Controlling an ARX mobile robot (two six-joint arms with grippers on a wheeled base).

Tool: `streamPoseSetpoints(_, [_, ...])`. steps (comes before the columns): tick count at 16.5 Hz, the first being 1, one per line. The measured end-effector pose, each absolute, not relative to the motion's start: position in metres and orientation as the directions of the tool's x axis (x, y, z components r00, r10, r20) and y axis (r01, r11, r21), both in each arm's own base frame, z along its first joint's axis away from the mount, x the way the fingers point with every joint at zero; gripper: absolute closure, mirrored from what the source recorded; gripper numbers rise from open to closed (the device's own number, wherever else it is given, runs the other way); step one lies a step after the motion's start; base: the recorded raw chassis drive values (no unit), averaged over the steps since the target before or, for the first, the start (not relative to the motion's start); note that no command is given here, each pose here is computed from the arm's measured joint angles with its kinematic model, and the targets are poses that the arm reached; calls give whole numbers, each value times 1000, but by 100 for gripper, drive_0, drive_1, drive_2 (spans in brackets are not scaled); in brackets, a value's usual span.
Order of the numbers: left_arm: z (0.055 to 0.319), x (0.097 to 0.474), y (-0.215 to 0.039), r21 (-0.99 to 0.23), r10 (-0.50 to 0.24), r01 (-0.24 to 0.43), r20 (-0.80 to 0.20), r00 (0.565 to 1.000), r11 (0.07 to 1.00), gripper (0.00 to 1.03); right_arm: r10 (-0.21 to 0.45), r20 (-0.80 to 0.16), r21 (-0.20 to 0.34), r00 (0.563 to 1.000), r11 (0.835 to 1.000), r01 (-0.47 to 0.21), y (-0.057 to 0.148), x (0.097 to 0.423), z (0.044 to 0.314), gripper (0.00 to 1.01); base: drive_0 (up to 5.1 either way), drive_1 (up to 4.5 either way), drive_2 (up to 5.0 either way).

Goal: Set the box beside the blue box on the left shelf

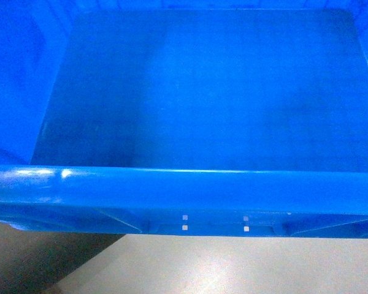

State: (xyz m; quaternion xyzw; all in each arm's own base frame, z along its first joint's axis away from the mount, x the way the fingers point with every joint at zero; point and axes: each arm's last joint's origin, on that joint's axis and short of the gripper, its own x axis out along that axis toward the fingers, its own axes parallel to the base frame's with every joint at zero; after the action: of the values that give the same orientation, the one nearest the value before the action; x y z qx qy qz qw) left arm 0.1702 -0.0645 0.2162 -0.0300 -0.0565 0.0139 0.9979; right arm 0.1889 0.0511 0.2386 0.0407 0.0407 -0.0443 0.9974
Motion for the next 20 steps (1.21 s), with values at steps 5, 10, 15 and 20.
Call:
streamPoseSetpoints(5, [216,170,-65,-62,31,-24,112,993,998,93,-85,-85,78,993,993,92,51,189,239,86,-174,-174,-174])
streamPoseSetpoints(10, [216,170,-65,-62,31,-24,112,993,998,93,-85,-85,78,993,993,92,51,189,239,86,-157,-157,-157])
streamPoseSetpoints(15, [216,170,-65,-62,31,-24,112,993,998,93,-85,-85,78,993,993,92,51,189,239,86,-157,-157,-157])
streamPoseSetpoints(20, [216,170,-65,-62,31,-24,111,993,998,93,-85,-85,78,993,993,92,51,189,239,86,-157,-157,-157])
